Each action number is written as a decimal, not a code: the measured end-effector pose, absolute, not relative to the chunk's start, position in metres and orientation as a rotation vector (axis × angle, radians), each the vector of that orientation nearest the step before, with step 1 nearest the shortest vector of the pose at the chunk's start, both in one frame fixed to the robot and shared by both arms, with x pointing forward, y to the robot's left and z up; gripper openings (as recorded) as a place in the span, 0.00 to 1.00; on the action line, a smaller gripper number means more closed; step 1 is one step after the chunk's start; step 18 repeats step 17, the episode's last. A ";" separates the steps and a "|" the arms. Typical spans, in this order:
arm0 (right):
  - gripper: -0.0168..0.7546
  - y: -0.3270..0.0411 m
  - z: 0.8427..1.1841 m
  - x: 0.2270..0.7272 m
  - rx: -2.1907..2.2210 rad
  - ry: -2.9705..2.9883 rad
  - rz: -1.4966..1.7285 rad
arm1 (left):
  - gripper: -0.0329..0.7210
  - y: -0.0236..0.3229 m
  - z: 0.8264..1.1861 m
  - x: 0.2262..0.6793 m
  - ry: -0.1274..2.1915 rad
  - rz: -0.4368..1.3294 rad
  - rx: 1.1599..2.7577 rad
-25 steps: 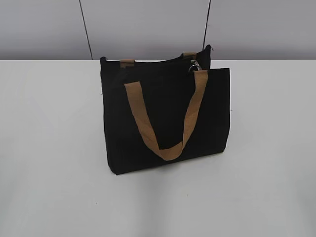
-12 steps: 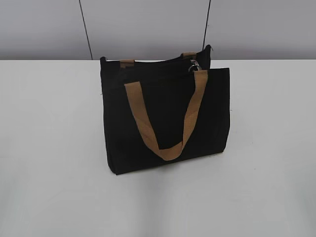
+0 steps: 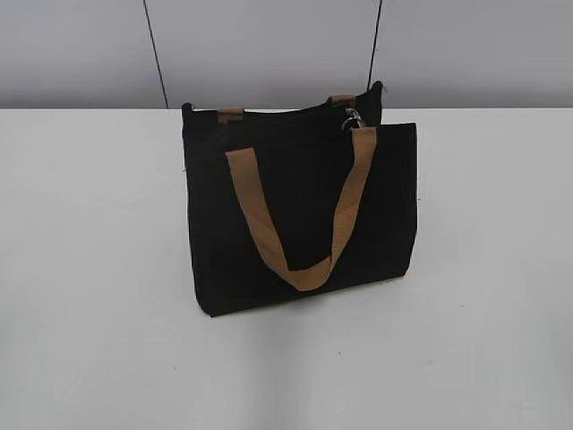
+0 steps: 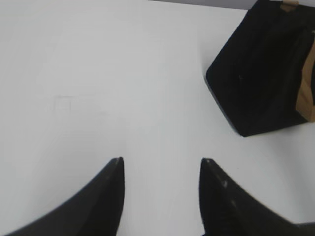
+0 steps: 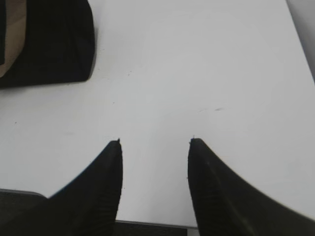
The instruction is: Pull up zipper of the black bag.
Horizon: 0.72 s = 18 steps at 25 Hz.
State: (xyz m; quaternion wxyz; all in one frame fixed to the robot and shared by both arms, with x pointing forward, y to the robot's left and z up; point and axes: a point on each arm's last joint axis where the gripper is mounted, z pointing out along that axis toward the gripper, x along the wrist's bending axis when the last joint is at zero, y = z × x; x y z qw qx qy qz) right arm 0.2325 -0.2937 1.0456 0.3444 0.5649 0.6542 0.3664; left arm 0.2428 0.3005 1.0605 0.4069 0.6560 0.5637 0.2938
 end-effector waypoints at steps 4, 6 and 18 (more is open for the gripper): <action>0.47 -0.293 1.046 0.233 1.506 1.651 0.924 | 0.54 0.303 1.060 0.232 1.439 0.814 1.565; 0.47 -0.293 1.046 0.233 1.511 1.642 0.920 | 0.54 0.303 1.060 0.230 1.462 0.845 1.530; 0.47 -0.293 1.046 0.233 1.513 1.639 0.918 | 0.54 0.302 1.060 0.229 1.502 0.874 1.500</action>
